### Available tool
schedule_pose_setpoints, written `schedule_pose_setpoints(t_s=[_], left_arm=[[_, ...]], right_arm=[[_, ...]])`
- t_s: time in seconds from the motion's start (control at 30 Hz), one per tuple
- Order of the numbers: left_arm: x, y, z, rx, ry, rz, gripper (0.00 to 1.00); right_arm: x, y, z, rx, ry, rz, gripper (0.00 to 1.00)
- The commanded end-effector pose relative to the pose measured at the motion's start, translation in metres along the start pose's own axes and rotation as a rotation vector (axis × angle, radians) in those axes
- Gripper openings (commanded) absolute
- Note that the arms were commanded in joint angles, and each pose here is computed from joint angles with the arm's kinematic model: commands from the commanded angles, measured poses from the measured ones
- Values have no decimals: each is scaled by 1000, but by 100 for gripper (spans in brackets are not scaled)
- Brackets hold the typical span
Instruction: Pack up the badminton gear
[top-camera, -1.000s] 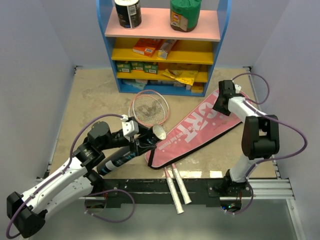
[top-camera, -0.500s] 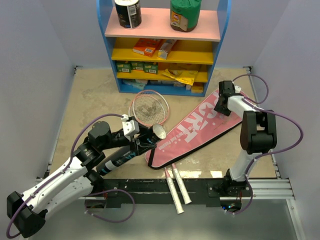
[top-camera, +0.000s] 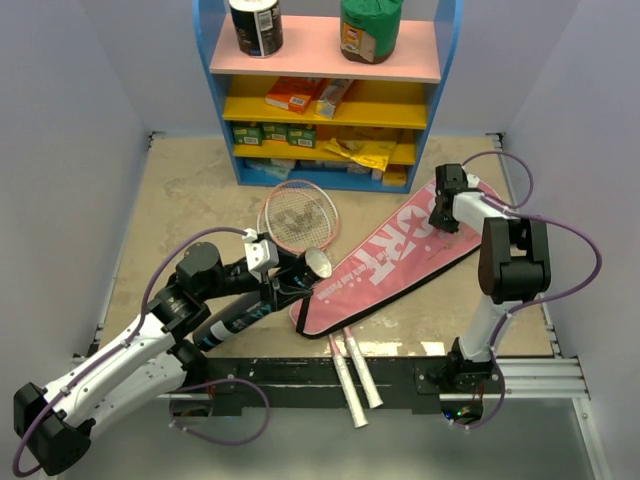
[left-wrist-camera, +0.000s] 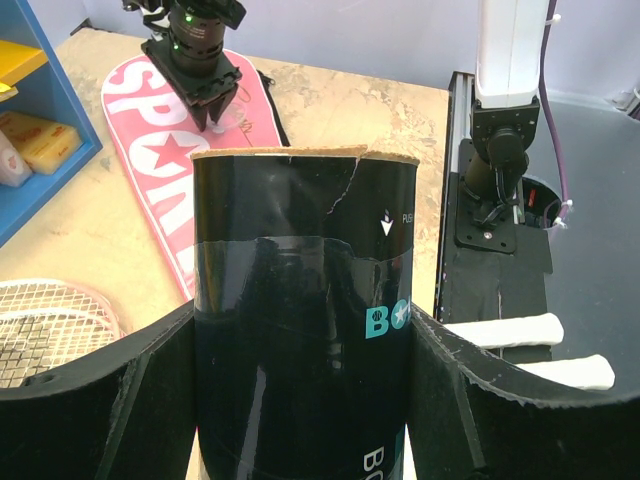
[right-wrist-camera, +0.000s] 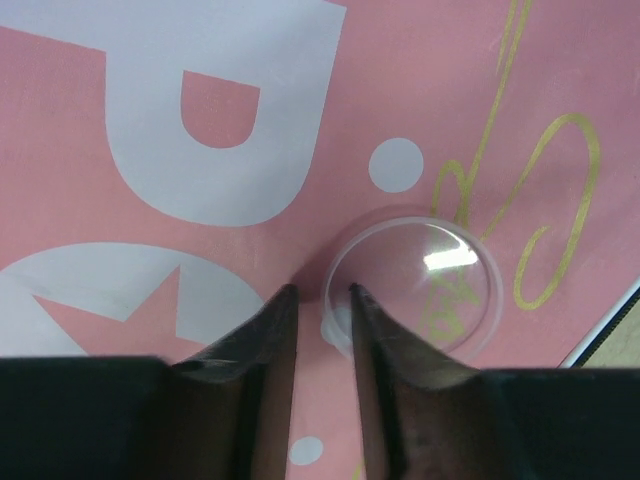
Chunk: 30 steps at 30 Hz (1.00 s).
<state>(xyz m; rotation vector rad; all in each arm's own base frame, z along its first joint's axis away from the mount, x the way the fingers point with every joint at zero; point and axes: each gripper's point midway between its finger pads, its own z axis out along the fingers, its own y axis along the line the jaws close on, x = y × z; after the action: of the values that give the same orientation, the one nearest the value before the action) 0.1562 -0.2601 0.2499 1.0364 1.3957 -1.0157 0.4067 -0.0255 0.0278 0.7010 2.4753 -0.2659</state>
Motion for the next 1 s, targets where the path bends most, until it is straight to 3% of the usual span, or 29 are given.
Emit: schedule_pose_setpoints(t_s=[0.0, 0.07, 0.27, 0.5, 0.7, 0.87, 0.97], left_arm=[[-27, -1, -2, 4, -65, 66, 0], [-28, -1, -3, 4, -67, 67, 0], [-30, -1, -4, -2, -72, 72, 0], [-26, 1, -2, -3, -62, 65, 0], [-21, 3, 2, 2, -45, 51, 0], [-15, 6, 6, 5, -22, 39, 0], [-9, 9, 10, 0, -3, 25, 0]], right_arm=[[6, -4, 3, 12, 11, -17, 15], [8, -4, 3, 10, 17, -19, 0], [9, -4, -3, -5, 19, -14, 0], [-14, 8, -47, -139, -69, 26, 0], [-25, 24, -117, -331, -154, 22, 0], [-20, 60, -207, -695, -228, -9, 0], [13, 97, -258, -877, -188, -125, 0]])
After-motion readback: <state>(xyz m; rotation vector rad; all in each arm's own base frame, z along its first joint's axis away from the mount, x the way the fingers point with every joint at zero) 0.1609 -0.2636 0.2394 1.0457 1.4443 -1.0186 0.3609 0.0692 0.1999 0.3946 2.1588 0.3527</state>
